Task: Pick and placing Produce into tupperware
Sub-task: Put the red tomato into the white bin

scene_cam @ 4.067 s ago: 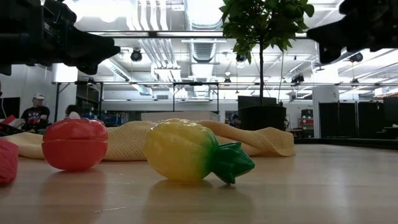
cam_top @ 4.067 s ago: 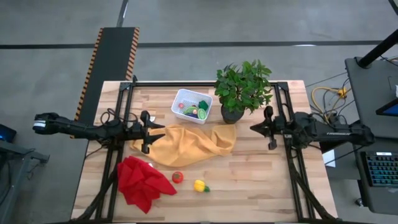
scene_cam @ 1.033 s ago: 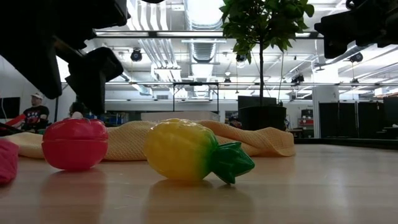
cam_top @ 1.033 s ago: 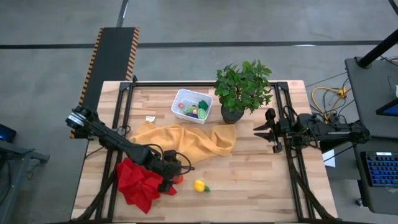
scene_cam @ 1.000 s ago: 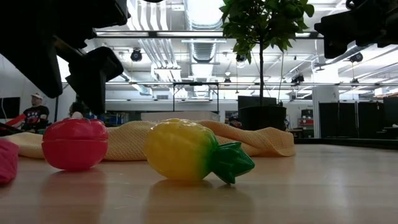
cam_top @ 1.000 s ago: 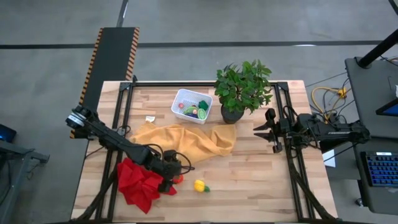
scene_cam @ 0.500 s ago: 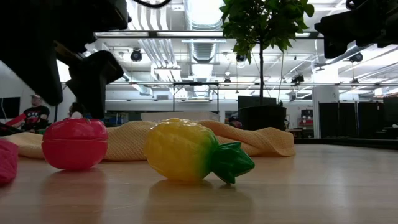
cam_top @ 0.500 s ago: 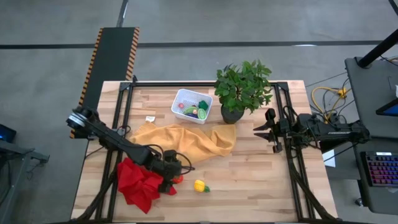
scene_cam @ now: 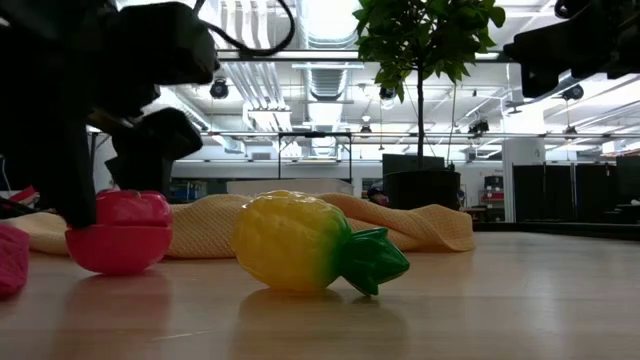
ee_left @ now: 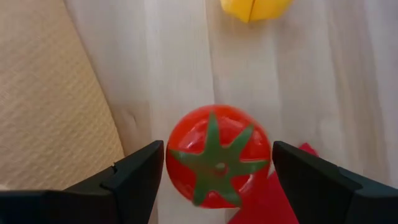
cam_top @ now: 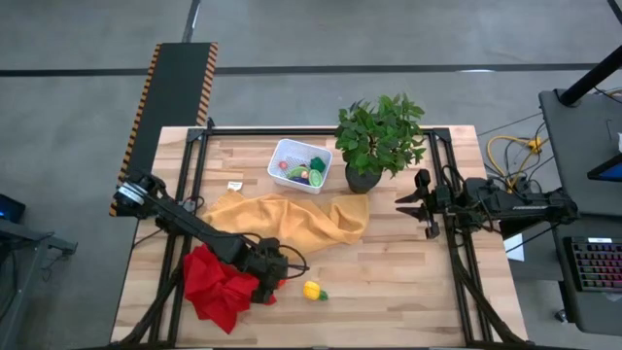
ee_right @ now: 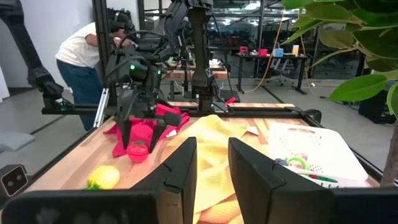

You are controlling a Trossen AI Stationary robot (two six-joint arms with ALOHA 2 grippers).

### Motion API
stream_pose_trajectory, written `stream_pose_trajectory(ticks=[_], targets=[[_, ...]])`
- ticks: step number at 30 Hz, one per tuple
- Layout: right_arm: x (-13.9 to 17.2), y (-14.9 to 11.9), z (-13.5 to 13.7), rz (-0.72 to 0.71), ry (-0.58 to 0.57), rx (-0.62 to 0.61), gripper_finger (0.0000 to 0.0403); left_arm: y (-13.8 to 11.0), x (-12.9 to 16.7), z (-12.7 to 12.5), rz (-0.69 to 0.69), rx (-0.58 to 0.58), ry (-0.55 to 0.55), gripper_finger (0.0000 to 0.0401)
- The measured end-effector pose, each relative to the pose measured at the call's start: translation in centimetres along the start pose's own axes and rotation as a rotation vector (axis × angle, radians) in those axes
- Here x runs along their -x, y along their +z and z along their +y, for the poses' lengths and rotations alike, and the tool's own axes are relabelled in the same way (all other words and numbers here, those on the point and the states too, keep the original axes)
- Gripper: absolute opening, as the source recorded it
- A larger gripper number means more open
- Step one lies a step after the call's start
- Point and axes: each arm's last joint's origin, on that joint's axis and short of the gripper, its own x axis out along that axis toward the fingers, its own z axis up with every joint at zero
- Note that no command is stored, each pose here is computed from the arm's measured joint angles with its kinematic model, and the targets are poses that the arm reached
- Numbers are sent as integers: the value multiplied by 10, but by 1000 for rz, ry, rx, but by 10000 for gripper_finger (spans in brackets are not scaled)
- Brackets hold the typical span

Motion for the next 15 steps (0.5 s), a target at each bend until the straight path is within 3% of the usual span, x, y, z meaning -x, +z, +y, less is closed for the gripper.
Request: stream_pose_trajectory(ticks=[15], targets=[[0, -1, 0, 14, 0, -1, 69, -4, -16, 0, 49, -4, 18, 286]])
